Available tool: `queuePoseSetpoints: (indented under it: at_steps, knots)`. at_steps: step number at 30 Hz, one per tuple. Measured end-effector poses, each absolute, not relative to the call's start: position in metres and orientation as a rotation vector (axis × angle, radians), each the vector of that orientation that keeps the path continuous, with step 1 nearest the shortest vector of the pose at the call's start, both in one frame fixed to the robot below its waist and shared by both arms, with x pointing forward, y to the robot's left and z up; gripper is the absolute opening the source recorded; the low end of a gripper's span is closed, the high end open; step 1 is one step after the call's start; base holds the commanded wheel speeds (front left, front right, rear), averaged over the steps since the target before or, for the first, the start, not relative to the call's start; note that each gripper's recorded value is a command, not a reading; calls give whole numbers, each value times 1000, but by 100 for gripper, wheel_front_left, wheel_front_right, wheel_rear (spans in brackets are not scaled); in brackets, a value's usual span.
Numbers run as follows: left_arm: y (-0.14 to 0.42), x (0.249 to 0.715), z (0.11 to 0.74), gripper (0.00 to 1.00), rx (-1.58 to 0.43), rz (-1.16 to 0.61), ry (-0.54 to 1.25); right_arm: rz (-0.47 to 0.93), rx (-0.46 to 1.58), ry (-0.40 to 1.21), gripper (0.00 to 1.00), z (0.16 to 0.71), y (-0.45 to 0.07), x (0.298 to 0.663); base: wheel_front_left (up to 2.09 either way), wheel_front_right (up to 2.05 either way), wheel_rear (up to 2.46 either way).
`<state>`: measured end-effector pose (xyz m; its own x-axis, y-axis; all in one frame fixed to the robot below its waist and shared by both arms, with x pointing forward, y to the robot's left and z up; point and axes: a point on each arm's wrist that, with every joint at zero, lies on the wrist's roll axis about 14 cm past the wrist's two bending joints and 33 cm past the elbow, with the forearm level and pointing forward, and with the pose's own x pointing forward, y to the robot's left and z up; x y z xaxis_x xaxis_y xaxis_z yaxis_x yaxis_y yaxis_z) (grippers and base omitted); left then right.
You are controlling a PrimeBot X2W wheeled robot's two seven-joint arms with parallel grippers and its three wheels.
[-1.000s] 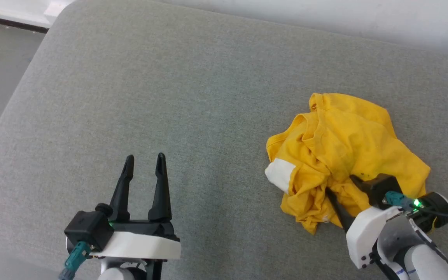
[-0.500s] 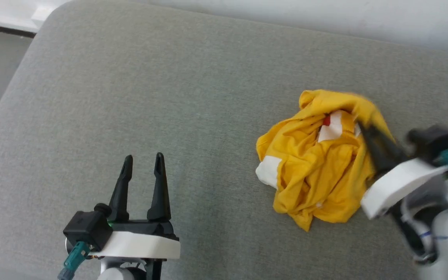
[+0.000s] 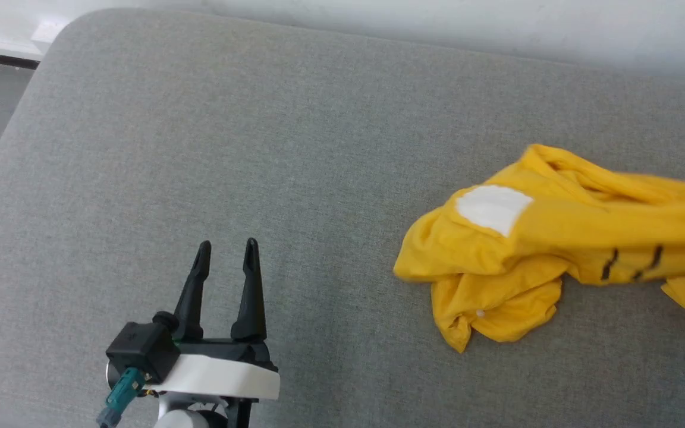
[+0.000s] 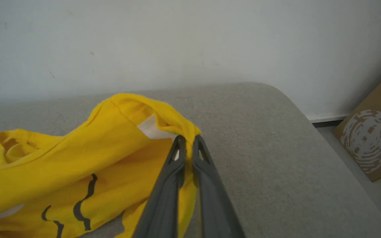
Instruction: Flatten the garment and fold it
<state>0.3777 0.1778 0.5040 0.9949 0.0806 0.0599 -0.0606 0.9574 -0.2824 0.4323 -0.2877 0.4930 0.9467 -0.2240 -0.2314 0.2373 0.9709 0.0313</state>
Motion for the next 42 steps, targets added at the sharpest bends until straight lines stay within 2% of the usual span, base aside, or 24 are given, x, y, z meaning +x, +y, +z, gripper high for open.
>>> queuePoseSetpoints:
  at_steps: [1,2,3,4,10,14,19,23,27,32,42]
  knots:
    - [178,377,504,100,-283,73,-72,-273,44,263,0,484,-298,423,0,0,0]
    - [179,376,505,100,-281,75,-74,-306,35,295,11,474,-307,414,0,0,0]
    - [179,376,505,100,-279,75,-75,-328,27,314,74,467,-313,409,0,0,0]
    - [180,376,505,100,-276,76,-76,-339,11,333,100,460,-316,405,0,0,0]
    - [180,373,508,100,-264,66,-83,-281,15,306,100,457,-296,410,0,0,0]
    - [177,372,511,100,-267,52,-93,-168,30,208,100,483,-259,430,0,0,0]
    - [173,372,513,100,-270,42,-96,58,56,158,100,509,-186,447,0,0,0]
    - [175,370,512,100,-273,48,-92,235,67,240,100,502,-133,442,0,0,0]
    - [179,369,509,100,-281,67,-84,341,49,437,100,467,-107,416,0,0,0]
    - [186,368,503,100,-287,96,-68,364,27,615,100,433,-106,389,0,0,0]
    - [186,371,497,100,-286,102,-49,403,-105,705,100,386,-101,380,0,0,0]
